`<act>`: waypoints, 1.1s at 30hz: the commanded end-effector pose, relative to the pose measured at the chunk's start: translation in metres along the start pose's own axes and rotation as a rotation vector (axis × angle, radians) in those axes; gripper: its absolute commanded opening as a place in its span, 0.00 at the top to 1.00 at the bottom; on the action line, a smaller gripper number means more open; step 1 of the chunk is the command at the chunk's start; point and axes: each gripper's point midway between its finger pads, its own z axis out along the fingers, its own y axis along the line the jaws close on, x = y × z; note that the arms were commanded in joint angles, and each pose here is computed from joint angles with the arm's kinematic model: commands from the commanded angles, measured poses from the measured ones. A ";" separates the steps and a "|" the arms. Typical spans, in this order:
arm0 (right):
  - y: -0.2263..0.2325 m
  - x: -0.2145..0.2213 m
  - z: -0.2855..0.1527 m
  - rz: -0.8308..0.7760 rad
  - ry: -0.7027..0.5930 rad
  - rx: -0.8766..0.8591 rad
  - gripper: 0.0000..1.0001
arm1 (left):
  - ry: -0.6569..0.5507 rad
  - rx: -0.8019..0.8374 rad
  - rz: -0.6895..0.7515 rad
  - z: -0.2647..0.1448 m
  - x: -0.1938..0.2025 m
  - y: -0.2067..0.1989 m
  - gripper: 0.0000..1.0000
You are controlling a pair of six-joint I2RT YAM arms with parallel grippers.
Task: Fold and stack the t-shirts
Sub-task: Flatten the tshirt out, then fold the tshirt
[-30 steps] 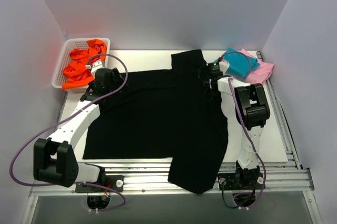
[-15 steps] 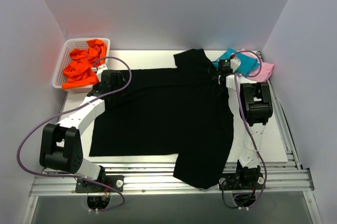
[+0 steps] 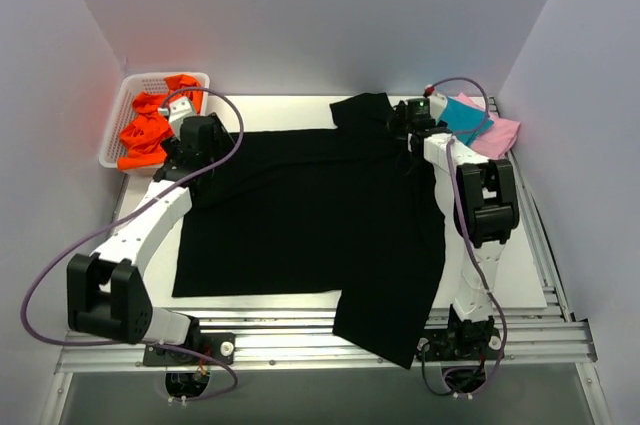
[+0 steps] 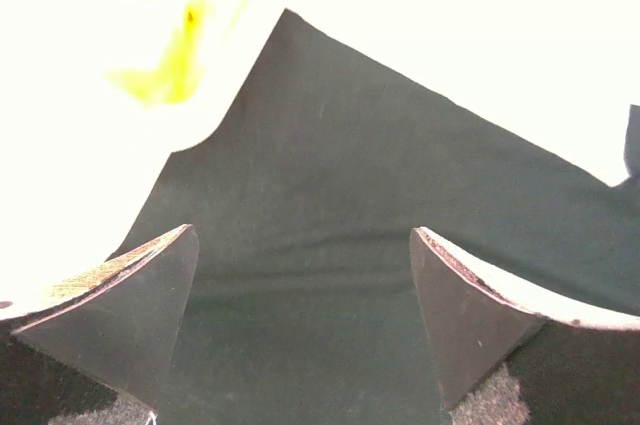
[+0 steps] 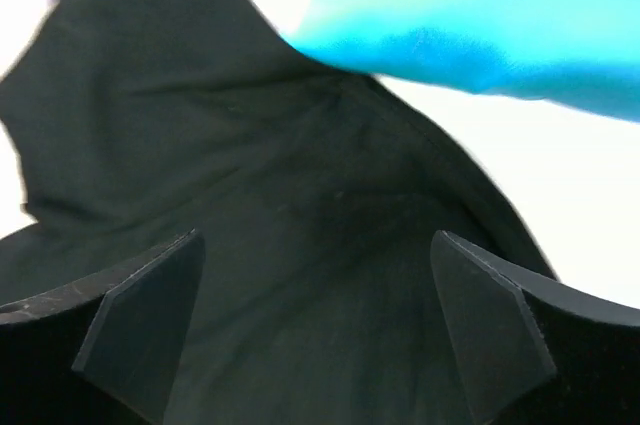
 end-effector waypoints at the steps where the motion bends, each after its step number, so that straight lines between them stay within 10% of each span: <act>1: 0.028 -0.104 -0.101 -0.016 -0.267 0.018 0.09 | -0.217 0.055 -0.056 -0.054 -0.075 -0.012 0.05; 9: 0.024 -0.023 -0.262 -0.016 -0.354 -0.043 0.09 | -0.131 0.235 -0.168 -0.129 -0.016 -0.010 0.06; 22: -0.035 0.235 -0.319 -0.192 0.126 -0.015 0.09 | 0.066 0.285 -0.086 -0.166 0.085 0.012 0.04; 33: -0.067 0.330 -0.372 -0.408 0.182 0.060 0.09 | 0.113 0.294 -0.034 -0.169 0.105 0.018 0.04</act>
